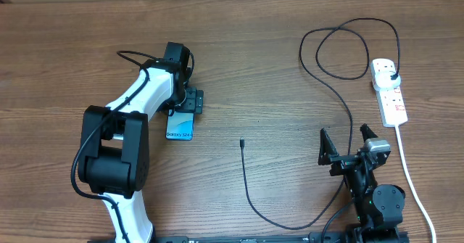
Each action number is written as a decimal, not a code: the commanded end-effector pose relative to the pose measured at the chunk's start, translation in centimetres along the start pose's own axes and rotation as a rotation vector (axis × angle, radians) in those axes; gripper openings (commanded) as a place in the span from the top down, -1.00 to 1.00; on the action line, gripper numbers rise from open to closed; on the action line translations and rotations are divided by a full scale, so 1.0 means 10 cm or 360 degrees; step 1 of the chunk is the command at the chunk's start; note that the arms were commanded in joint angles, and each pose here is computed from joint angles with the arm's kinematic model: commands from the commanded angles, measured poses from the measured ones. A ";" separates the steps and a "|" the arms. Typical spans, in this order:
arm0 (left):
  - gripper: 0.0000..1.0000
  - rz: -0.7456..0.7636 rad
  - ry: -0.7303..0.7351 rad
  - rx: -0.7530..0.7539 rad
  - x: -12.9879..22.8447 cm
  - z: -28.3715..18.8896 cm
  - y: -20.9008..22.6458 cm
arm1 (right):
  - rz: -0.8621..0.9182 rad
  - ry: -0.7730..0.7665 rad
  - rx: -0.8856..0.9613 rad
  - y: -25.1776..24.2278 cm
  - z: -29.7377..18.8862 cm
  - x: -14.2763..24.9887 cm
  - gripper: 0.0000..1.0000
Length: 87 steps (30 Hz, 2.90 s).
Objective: Plug charger to phone and switch on socket
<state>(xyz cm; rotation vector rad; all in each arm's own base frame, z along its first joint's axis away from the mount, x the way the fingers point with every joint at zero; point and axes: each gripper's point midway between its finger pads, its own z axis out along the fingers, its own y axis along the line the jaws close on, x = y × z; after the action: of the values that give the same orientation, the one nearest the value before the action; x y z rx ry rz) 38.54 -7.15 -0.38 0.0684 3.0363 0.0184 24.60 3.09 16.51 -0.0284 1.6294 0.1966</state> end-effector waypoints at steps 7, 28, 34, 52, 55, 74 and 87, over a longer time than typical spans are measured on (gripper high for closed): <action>-0.93 0.0118 0.0331 -0.0026 0.55 0.38 0.06 | -0.0006 0.0013 -0.0009 0.01 0.01 0.04 -1.00; -0.80 0.0118 0.0337 -0.0032 0.61 0.44 0.07 | -0.0006 0.0013 -0.0009 0.01 0.01 0.04 -1.00; -0.82 0.0106 0.0337 -0.0033 0.61 0.44 0.07 | -0.0006 0.0013 -0.0009 0.01 0.01 0.04 -1.00; -0.76 0.0027 0.0323 -0.0040 0.59 0.44 0.07 | -0.0006 0.0013 -0.0009 0.01 0.01 0.04 -1.00; -1.00 0.0028 0.0326 -0.0040 0.59 0.44 0.07 | -0.0006 0.0013 -0.0008 0.01 0.01 0.04 -1.00; -0.61 -0.0036 0.0334 -0.0036 0.61 0.38 0.06 | -0.0006 0.0013 -0.0009 0.01 0.01 0.04 -1.00; -0.64 -0.0042 0.0279 -0.0027 0.53 0.35 0.05 | -0.0006 0.0013 -0.0009 0.01 0.01 0.04 -1.00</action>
<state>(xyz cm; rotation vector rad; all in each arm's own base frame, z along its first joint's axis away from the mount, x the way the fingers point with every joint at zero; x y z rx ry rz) 37.18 -6.94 -0.37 0.0635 3.0678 0.0214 24.60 3.10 16.51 -0.0286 1.6294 0.1969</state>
